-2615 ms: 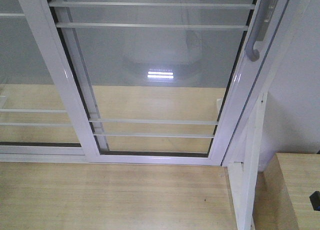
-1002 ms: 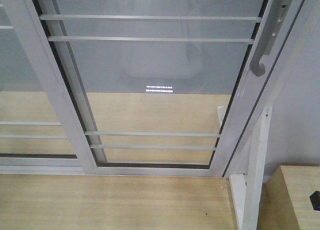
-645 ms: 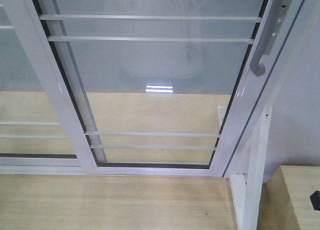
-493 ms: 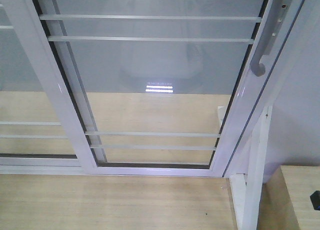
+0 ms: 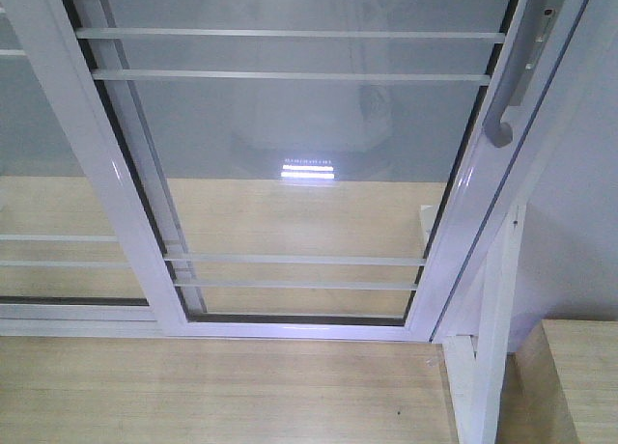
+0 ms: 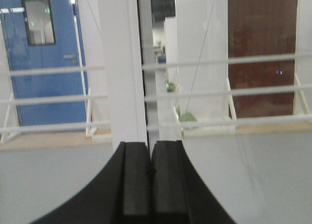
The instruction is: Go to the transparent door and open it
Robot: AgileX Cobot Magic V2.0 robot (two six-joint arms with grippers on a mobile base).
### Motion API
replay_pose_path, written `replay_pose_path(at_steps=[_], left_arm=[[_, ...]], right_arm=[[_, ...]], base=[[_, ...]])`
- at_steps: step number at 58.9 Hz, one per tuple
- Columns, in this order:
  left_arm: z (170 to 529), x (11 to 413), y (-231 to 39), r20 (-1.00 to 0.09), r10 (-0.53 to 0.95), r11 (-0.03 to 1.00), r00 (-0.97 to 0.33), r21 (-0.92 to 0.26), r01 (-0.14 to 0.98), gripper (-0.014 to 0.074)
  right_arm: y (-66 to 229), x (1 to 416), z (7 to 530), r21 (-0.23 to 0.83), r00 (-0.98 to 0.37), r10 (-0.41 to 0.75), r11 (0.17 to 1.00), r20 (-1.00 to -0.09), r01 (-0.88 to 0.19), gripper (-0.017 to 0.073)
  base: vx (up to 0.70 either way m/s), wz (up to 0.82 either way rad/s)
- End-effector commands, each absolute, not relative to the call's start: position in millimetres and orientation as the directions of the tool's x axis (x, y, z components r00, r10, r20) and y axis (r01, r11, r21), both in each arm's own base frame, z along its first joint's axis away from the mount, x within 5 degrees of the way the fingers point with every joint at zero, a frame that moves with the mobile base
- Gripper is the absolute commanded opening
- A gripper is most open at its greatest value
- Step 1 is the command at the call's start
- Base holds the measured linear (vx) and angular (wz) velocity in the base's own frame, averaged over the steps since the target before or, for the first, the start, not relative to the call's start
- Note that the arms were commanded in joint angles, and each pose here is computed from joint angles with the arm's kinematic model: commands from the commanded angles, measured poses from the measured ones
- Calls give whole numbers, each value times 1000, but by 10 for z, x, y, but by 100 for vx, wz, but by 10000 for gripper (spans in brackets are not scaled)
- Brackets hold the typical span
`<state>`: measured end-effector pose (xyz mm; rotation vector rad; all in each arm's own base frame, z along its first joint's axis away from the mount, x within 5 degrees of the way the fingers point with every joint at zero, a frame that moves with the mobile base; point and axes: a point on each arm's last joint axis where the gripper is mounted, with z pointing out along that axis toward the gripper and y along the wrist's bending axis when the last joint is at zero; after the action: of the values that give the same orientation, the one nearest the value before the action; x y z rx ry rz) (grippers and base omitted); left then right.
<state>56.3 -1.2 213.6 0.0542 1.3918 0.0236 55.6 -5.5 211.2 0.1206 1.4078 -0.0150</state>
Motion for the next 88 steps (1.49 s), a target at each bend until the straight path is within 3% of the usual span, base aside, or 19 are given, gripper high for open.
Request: replay_pose_path(at_steps=[1, 11, 23, 35, 53, 66, 78, 88], left_arm=[[2265, 543, -5, -947, 36, 999, 319, 39, 5, -6], [2714, 442, -1, -905, -56, 998, 423, -45, 37, -6], [3316, 433, -15, -953, -25, 999, 301, -14, 39, -6], [3722, 758, -28, -976, -13, 999, 217, -5, 37, -6], [3437, 1480, -53, -996, -14, 999, -83, -17, 36, -6], [3375, 1630, -55, -995, -12, 999, -103, -15, 33, 6], [3384, 1631, -55, -996, -12, 999, -93, -15, 32, 98], [3385, 1631, -54, -996, -12, 999, -91, -15, 32, 263]], right_arm=[[-61, 516, 2332, 81, 316, 51, 993, -947, 82, -6], [-40, 385, 2841, 66, 348, 36, 995, -937, 73, -5], [-20, 298, 3611, 42, 294, 19, 997, -956, 71, -5], [-60, 718, 3929, 27, 178, 12, 996, -984, 80, -5], [-129, 1486, 3613, 57, -101, 66, 994, -993, 88, -2], [-150, 1684, 3528, 55, -131, 67, 994, -989, 93, 32], [-157, 1711, 3552, -39, -105, -29, 996, -994, 86, 183], [-157, 1712, 3562, -105, -100, -97, 991, -990, 81, 378]], base=[[0, 0], [0, 0], [0, 0], [0, 0], [0, 0], [0, 0], [0, 0], [0, 0]])
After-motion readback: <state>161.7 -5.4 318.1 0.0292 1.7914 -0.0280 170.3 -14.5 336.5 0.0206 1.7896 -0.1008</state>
